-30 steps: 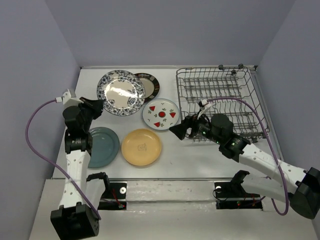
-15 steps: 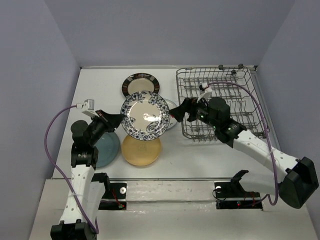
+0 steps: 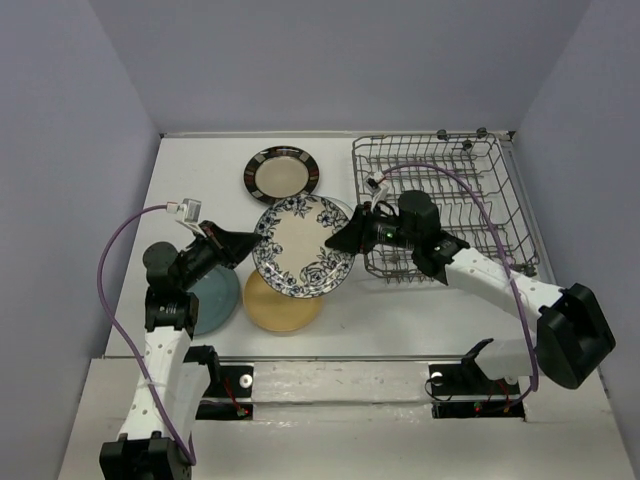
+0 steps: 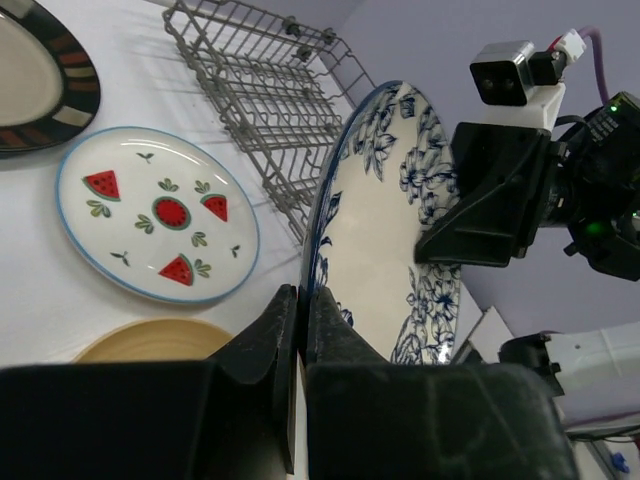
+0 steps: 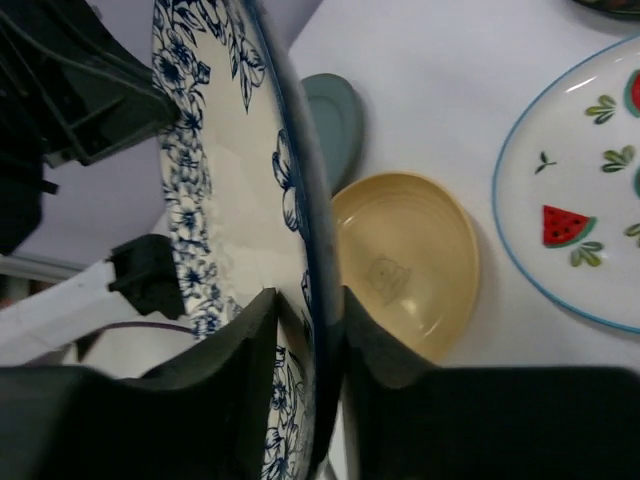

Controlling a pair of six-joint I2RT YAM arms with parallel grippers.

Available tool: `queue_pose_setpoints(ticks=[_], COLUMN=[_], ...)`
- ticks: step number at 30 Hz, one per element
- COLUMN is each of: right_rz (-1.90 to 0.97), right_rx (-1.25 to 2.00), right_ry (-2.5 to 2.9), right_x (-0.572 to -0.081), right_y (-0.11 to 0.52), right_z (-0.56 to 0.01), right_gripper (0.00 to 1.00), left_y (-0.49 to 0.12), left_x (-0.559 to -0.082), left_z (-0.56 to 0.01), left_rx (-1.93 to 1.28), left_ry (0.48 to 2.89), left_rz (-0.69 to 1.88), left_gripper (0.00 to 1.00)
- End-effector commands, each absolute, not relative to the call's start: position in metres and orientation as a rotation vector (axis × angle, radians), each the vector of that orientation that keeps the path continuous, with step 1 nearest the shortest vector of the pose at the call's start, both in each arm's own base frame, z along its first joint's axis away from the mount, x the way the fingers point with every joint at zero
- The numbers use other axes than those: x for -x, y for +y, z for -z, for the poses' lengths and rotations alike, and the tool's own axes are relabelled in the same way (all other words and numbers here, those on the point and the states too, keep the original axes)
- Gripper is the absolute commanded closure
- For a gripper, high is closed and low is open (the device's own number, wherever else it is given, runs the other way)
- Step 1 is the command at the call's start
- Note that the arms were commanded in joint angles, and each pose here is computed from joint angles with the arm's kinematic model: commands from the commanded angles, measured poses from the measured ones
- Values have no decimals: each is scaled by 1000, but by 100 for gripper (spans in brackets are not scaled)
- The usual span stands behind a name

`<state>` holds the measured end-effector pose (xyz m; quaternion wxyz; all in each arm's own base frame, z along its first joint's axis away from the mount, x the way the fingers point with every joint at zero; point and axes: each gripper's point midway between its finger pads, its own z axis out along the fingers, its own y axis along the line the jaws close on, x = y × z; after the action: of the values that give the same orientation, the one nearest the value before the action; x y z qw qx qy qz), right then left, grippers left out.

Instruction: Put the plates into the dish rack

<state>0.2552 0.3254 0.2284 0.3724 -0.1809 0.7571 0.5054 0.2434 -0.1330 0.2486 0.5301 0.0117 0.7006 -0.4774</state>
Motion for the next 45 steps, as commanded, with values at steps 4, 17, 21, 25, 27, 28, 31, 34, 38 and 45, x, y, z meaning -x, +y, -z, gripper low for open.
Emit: queue_pose_setpoints(ticks=[4, 17, 21, 25, 27, 28, 31, 34, 38, 45], right_rz=[-1681, -1228, -856, -400, -182, -127, 84, 199, 324, 418], right_rx=[512, 12, -197, -395, -397, -392, -381, -380, -315, -247], right_ry=[1754, 1502, 1449, 1315, 1282, 1285, 1320, 1354, 1433, 1536], right_x=[-247, -354, -397, -412, -421, -426, -438, -443, -445, -445], right_y=[332, 165, 81, -24, -55, -62, -96, -118, -137, -143], right_z=[-268, -364, -375, -394, -401, -400, -390, -378, -354, -322], right_gripper=[93, 93, 93, 93, 93, 93, 93, 93, 93, 93], left_y=[-146, -141, -158, -165, -169, -171, -177, -180, -183, -185], left_x=[-225, -235, -219, -203, -195, -192, -181, -174, -168, -165], left_z=[-305, -268, -266, -267, -270, -271, -275, -279, -280, -280], left_rx=[-209, -174, -264, -334, -353, -363, -395, -409, -418, -412], left_ry=[1493, 1716, 1715, 1712, 1696, 1687, 1660, 1646, 1635, 1639], left_rz=[1172, 911, 977, 962, 951, 955, 980, 992, 1004, 1005], left_gripper=[90, 1, 1, 1, 1, 1, 1, 1, 1, 1])
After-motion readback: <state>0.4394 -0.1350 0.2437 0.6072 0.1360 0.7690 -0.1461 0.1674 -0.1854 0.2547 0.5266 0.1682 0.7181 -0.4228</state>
